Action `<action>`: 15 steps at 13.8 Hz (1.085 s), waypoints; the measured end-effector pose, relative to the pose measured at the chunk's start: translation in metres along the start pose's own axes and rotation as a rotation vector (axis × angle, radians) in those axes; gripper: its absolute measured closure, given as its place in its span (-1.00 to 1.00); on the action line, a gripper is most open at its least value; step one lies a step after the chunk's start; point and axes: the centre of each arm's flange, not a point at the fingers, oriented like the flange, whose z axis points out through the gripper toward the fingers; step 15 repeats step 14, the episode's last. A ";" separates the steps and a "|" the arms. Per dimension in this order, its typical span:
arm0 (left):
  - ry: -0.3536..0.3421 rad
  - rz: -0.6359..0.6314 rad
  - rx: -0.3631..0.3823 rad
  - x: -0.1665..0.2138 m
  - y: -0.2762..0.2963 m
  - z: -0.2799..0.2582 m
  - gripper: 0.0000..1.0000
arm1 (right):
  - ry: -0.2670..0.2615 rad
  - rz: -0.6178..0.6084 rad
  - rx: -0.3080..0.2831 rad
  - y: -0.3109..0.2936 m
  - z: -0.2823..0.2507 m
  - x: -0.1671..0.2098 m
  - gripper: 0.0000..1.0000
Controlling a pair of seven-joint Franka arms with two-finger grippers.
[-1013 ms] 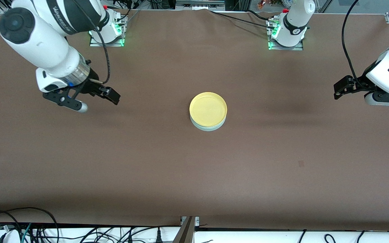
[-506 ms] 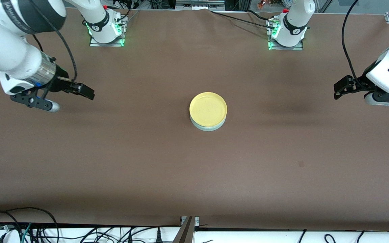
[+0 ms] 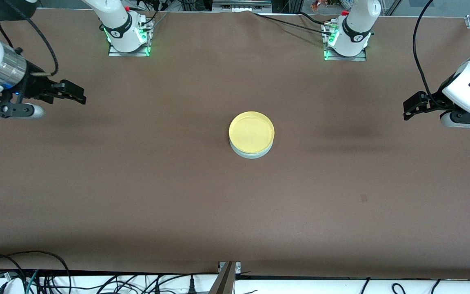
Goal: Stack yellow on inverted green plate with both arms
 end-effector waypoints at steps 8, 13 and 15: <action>0.003 0.000 0.000 0.000 0.000 -0.002 -1.00 | -0.035 -0.058 -0.078 0.010 0.007 -0.010 -1.00; 0.004 0.000 0.000 0.000 0.000 -0.002 -1.00 | -0.032 -0.055 -0.078 0.012 0.005 -0.012 -1.00; 0.004 0.000 0.000 0.000 0.000 -0.002 -1.00 | -0.032 -0.055 -0.078 0.012 0.005 -0.012 -1.00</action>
